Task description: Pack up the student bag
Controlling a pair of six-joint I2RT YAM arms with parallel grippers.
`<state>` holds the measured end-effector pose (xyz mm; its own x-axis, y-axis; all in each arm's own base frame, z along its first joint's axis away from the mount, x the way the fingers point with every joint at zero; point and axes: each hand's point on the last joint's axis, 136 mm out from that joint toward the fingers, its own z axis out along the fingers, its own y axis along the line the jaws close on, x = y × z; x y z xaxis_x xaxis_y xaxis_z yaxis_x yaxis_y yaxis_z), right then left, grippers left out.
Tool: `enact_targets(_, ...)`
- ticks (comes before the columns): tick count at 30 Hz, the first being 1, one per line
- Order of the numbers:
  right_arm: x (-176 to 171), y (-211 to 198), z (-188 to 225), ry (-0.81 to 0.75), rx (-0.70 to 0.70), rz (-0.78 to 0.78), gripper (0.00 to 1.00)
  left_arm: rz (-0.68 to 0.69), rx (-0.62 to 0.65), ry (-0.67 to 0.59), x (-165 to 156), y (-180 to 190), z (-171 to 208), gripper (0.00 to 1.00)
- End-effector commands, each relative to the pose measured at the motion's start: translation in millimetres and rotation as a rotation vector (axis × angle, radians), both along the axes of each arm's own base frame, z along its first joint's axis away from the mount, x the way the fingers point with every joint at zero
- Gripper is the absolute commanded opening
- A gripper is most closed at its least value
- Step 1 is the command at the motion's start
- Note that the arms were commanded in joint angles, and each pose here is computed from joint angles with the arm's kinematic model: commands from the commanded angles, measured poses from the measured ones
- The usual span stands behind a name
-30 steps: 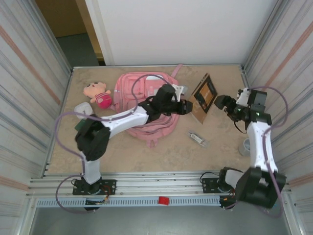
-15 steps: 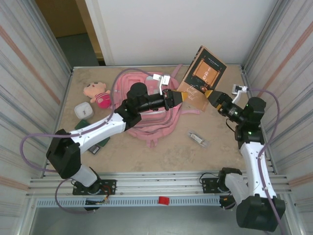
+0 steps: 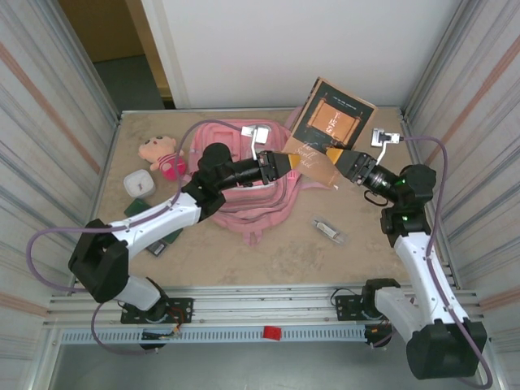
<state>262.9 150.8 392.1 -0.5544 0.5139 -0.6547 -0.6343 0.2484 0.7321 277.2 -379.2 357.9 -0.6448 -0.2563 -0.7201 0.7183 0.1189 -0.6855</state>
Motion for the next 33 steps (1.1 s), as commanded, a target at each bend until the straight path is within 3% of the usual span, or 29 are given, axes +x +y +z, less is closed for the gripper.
enact_targets(1,-3,-3,16,-0.078,-0.007,-0.054,0.60,0.019,-0.066,-0.100,-9,13,35,0.05)
enact_targets(5,2,0,12,-0.093,-0.070,-0.079,0.09,0.019,-0.040,-0.103,-11,14,29,0.12)
enact_targets(7,2,2,8,-0.122,-0.136,-0.079,0.01,0.042,-0.003,-0.115,-11,18,24,0.21)
enact_targets(11,2,3,-19,-0.151,-0.382,-0.105,0.00,0.127,0.175,-0.175,-10,35,3,0.53)
enact_targets(15,-1,6,-52,-0.216,-0.642,-0.068,0.00,0.186,0.398,-0.327,-19,64,-16,0.68)
enact_targets(19,-9,19,-85,-0.322,-0.874,0.021,0.00,0.091,0.596,-0.657,-51,86,-26,0.84)
enact_targets(22,-23,35,-107,-0.432,-1.013,0.133,0.00,0.029,0.746,-0.804,-64,104,-40,0.90)
enact_targets(27,-47,61,-143,-0.612,-1.189,0.330,0.00,-0.004,0.952,-0.849,-59,128,-65,0.94)
enact_targets(33,-59,83,-157,-0.712,-1.214,0.470,0.00,-0.099,0.945,-0.813,-59,121,-90,0.95)
